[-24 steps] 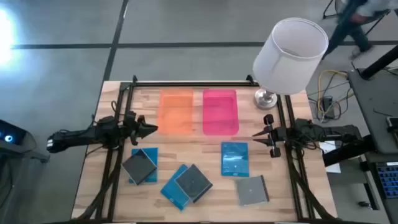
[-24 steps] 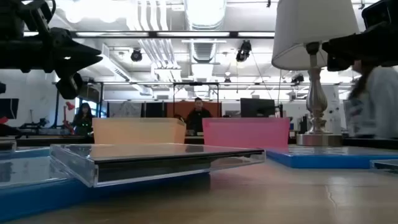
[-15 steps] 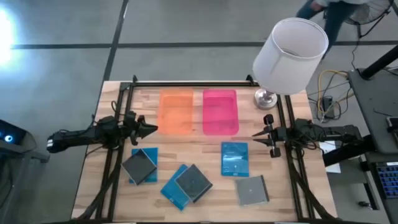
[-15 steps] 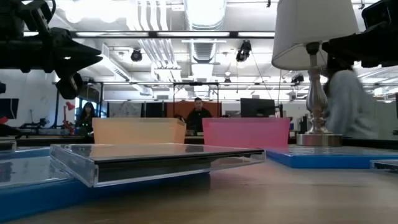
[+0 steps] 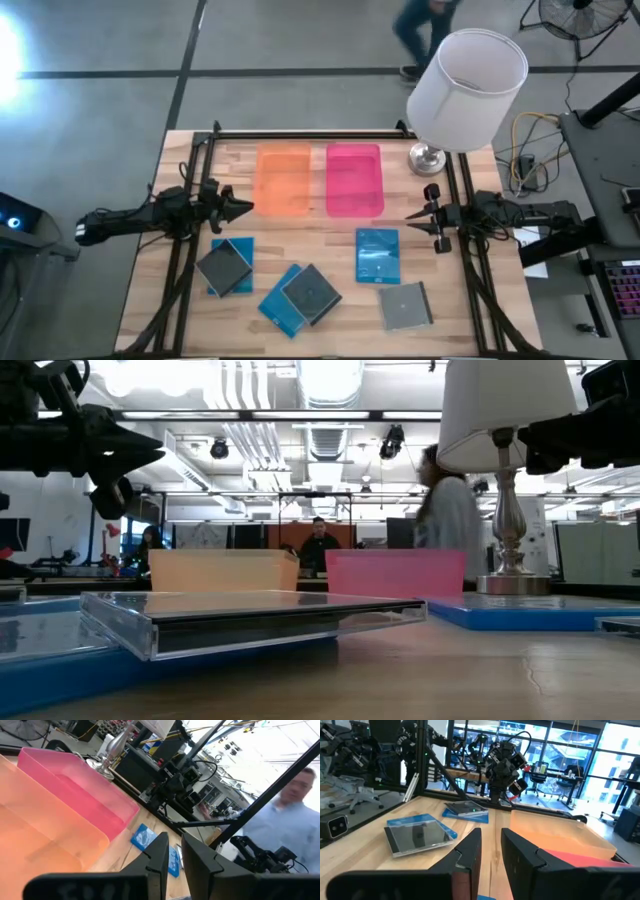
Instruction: Pick & place jewel cases by type
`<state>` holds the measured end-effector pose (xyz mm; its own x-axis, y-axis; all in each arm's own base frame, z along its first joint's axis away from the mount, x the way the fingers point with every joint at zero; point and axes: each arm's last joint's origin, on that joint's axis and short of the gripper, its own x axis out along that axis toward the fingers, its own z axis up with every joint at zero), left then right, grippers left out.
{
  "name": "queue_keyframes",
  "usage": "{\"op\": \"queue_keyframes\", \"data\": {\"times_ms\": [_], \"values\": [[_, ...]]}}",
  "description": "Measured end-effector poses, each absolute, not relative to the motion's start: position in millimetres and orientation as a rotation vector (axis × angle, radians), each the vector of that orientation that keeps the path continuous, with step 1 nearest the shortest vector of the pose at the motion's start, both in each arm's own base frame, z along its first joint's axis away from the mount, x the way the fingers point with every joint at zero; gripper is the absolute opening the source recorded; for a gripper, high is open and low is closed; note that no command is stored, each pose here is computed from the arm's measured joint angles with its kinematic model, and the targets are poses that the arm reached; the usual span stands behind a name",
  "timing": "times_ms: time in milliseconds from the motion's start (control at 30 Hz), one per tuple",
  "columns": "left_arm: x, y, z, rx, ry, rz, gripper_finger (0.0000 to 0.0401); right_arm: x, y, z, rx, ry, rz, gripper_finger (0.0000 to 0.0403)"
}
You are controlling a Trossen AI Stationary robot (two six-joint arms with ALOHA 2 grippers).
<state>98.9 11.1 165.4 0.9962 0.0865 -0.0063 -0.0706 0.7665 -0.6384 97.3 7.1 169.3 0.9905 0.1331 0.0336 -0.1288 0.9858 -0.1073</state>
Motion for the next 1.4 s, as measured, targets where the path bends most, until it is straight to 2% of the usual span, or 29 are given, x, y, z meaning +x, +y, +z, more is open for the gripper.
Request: {"op": "queue_keyframes", "data": {"times_ms": [833, 967, 1267, 1400], "values": [[99, 11, 165, -0.692, -0.023, 0.085, 0.0035, 97, 7, 169, -0.106, -0.041, 0.132, 0.0068], [99, 11, 165, -0.692, -0.024, 0.085, 0.0035, 98, 6, 169, -0.157, -0.041, 0.077, 0.0068], [99, 11, 165, -0.692, -0.024, 0.086, 0.0035, 97, 5, 171, 0.073, -0.049, 0.048, 0.0068], [99, 11, 166, -0.685, -0.028, 0.089, 0.0035, 96, 4, 183, 0.151, -0.171, 0.056, 0.0068]]}}
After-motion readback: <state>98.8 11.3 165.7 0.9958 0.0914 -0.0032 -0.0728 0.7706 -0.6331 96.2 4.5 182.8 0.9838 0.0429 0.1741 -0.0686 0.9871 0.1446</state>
